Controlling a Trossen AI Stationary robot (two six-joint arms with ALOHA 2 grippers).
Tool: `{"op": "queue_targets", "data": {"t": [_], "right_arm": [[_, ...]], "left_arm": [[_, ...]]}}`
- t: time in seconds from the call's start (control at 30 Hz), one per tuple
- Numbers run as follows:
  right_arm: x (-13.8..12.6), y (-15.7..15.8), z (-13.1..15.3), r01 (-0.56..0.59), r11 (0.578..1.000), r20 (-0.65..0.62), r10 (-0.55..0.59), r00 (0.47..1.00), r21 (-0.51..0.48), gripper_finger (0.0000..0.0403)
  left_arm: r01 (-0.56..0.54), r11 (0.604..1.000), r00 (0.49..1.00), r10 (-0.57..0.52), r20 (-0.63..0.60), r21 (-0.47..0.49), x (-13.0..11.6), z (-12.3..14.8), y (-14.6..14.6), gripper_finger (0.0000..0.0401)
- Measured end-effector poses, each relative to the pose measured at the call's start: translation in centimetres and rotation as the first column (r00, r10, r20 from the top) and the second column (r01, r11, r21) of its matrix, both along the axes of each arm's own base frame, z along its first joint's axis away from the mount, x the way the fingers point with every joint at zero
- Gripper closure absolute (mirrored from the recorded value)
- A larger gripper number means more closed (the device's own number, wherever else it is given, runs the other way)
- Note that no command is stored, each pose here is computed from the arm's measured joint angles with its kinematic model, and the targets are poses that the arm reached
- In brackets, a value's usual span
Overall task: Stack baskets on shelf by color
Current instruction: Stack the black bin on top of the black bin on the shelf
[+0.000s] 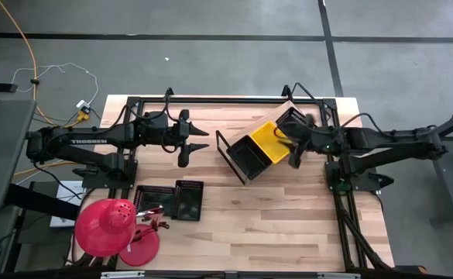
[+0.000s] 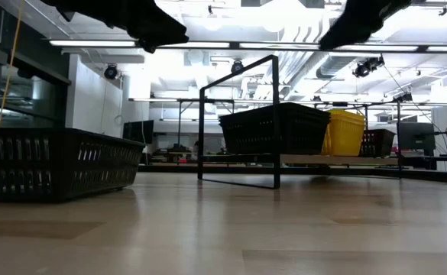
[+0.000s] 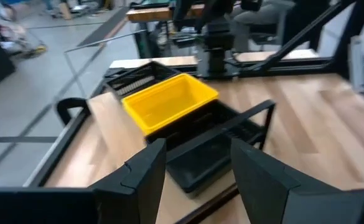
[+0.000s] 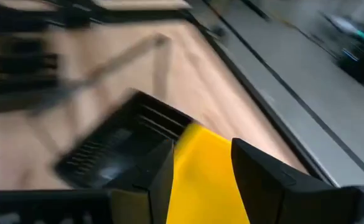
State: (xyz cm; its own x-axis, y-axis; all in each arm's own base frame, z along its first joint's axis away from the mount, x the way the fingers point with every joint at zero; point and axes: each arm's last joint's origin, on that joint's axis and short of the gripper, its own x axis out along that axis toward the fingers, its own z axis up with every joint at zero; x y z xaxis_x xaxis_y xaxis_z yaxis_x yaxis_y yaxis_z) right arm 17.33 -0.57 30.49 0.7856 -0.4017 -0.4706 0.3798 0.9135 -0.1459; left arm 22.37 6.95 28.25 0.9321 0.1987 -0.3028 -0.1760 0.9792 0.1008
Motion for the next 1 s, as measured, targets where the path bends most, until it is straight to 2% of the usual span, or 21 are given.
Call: {"op": "queue_targets", "data": {"t": [0.1, 0.17, 0.43, 0.6, 0.7, 0.8, 0.9, 1.0], "right_arm": [[0.9, 0.2, -1.3, -0.163, 0.986, 0.062, 0.164, 0.984, -0.027, 0.0253], [1.3, 0.2, -2.1, -0.215, 0.976, 0.093, 0.218, 0.971, -0.047, 0.0253], [1.4, 0.1, -2.0, -0.265, 0.961, 0.145, 0.274, 0.951, -0.076, 0.0253], [1.4, 0.1, -1.9, -0.286, 0.945, 0.104, 0.305, 0.947, -0.16, 0.0253], [1.4, 0.1, -1.8, -0.274, 0.949, 0.118, 0.293, 0.949, -0.154, 0.0253], [1.4, 0.0, -1.8, -0.257, 0.953, 0.116, 0.277, 0.954, -0.158, 0.0253], [1.4, 0.0, -1.8, -0.257, 0.953, 0.116, 0.277, 0.954, -0.16, 0.0253], [1.4, 0.0, -1.8, -0.256, 0.953, 0.115, 0.276, 0.954, -0.16, 0.0253]], "left_arm": [[0.028, 0.999, 1.0, -0.028, 0.009, -0.035, 0.0, 0.0, -0.1, 0.0233], [0.033, 0.998, 0.999, -0.033, 0.011, -0.045, 0.0, 0.0, -0.1, 0.0233], [0.03, 0.998, 0.999, -0.029, 0.014, -0.058, 0.0, 0.0, -0.2, 0.0233], [0.009, 0.999, 0.999, -0.007, 0.045, -0.039, 0.5, 0.4, -0.5, 0.0233], [0.035, 0.999, 0.995, -0.035, -0.096, 0.002, 1.4, -0.2, -1.5, 0.0233], [0.079, 0.997, 0.969, -0.072, -0.235, 0.02, 1.8, 0.3, -2.7, 0.0233], [0.09, 0.993, 0.921, -0.113, -0.373, -0.077, 1.6, 0.0, -3.7, 0.0233], [0.125, 0.975, 0.893, -0.191, -0.408, -0.184, 1.4, -0.1, -4.8, 0.0233]]}}
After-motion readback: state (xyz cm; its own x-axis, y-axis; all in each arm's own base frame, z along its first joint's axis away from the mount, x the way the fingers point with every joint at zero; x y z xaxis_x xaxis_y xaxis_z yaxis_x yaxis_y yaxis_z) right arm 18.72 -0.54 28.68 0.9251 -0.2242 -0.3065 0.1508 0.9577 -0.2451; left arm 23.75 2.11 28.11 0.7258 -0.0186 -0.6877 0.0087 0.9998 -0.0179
